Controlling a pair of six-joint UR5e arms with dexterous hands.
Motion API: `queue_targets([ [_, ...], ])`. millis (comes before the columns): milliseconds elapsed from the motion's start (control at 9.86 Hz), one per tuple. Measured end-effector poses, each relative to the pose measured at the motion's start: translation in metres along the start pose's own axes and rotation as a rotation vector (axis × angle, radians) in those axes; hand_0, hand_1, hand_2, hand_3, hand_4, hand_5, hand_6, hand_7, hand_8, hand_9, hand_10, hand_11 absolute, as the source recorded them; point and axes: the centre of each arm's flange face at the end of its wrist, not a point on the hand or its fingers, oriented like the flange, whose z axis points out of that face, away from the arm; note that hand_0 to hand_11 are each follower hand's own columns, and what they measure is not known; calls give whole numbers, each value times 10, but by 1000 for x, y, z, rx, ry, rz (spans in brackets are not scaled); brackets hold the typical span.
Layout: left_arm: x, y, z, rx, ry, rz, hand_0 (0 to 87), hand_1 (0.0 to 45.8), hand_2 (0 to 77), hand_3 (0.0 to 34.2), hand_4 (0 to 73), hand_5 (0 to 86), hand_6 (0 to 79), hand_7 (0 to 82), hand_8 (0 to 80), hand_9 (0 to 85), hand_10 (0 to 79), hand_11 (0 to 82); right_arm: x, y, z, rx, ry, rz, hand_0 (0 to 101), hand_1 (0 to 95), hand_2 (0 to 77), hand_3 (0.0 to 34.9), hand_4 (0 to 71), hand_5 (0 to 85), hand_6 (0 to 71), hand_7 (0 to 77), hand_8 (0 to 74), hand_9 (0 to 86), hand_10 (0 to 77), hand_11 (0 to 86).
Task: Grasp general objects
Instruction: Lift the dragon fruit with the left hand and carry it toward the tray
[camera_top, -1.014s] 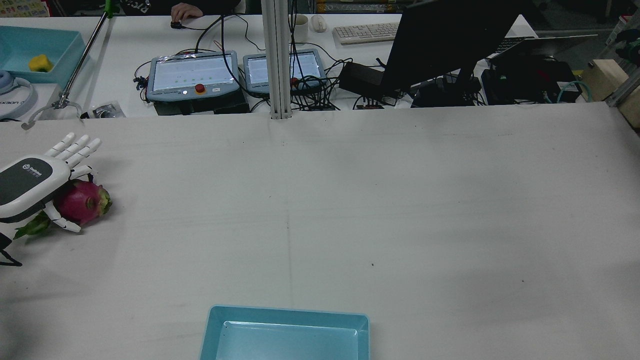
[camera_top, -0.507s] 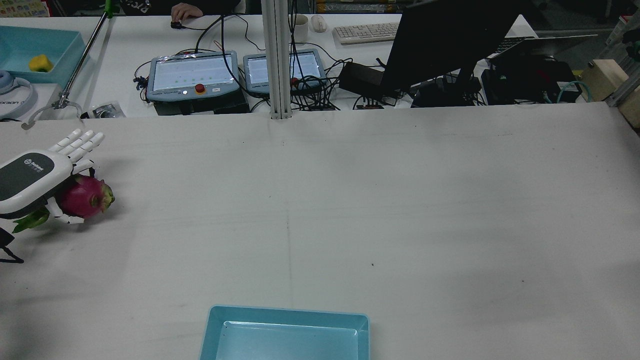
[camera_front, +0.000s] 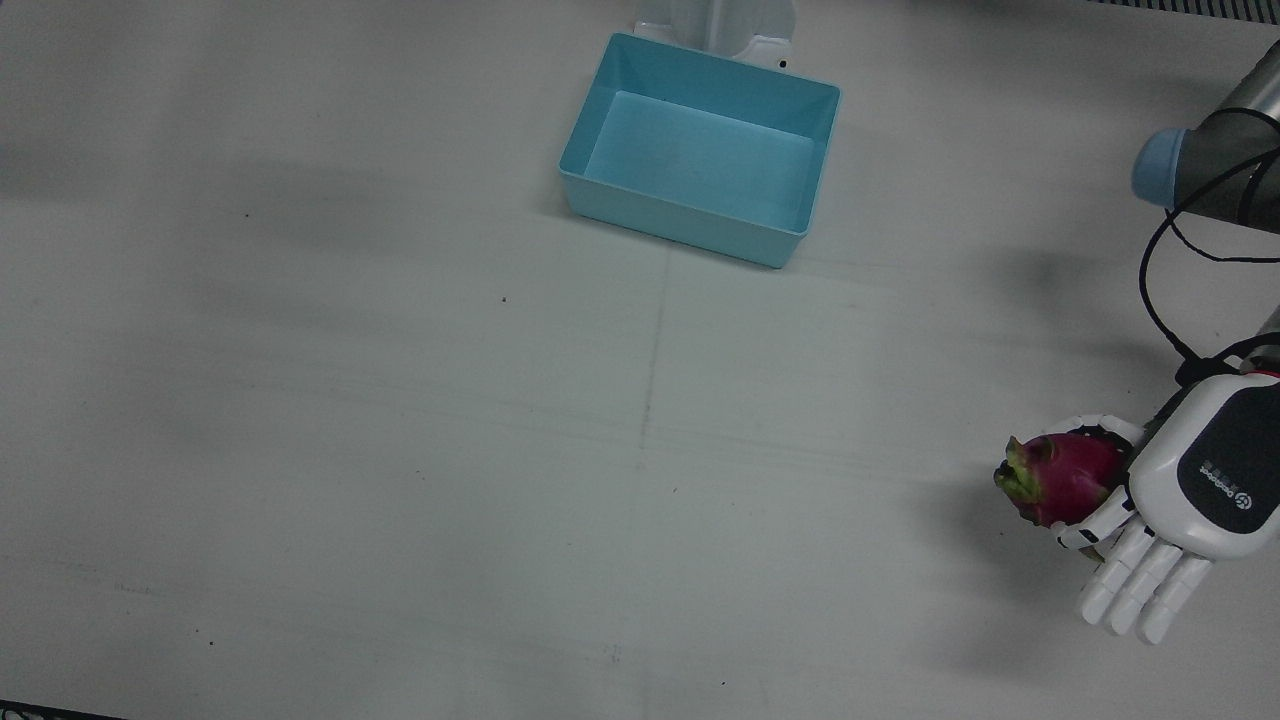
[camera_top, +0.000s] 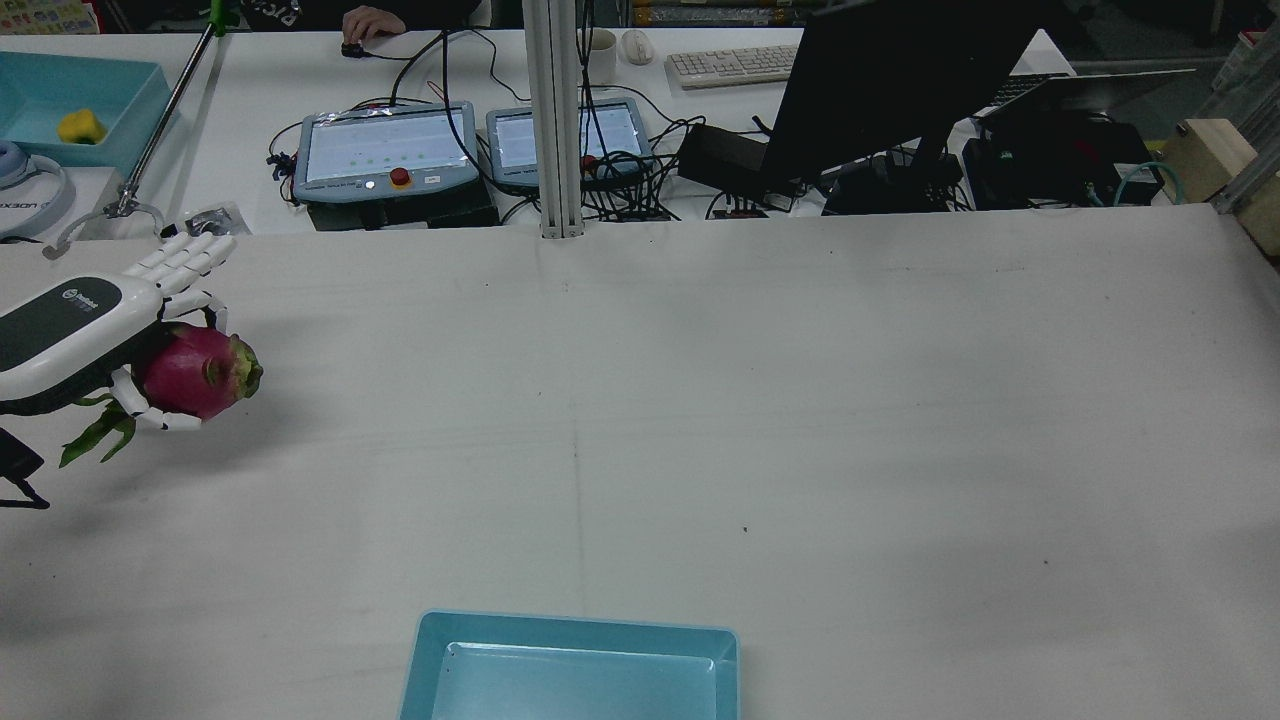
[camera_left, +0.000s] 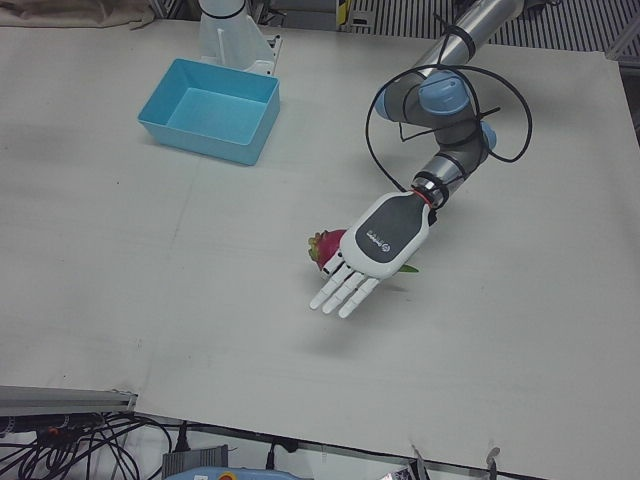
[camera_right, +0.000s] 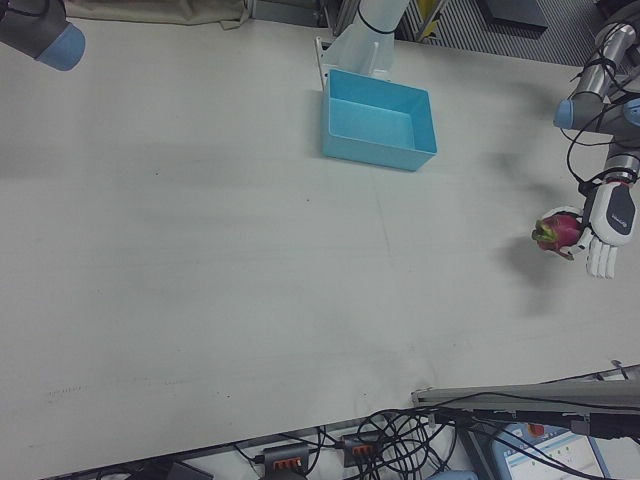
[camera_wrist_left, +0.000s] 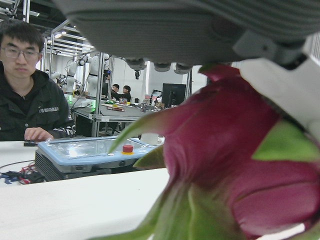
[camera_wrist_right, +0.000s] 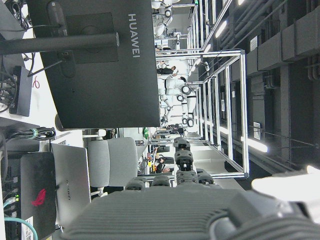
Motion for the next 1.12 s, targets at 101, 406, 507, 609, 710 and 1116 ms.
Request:
queue_targets([
  [101,17,2,2,-32,11,-60,485,0,333,0,120,556,11,22,11,11,11,11,0,0,0,0,0,0,1,49,16,0,0,0,0,0,0,16,0,11],
  [406,62,17,13,-188,15,-195,482,0,338,0,120,556,11,109,16,11,11,11,0,0,0,0,0,0,1,49,16,0,0,0,0,0,0,16,0,11],
  [507,79,21,16,-236,-1,-232,480,0,338,0,120,556,11,109,16,11,11,11,0,0,0,0,0,0,1,49,16,0,0,0,0,0,0,16,0,11],
  [609,93,25,16,-275,-15,-276,480,0,338,0,120,556,11,109,16,11,11,11,0,0,0,-1,0,0,1,49,16,0,0,0,0,0,0,16,0,11],
  [710,106,28,14,-311,-27,-326,490,0,338,0,120,556,11,142,16,11,11,11,0,0,0,-1,0,0,1,49,16,0,0,0,0,0,0,16,0,11],
  [1116,141,47,21,-433,-60,-575,545,0,344,0,120,562,11,180,11,11,5,11,0,0,0,0,0,0,0,49,16,0,0,0,0,0,0,16,0,11],
])
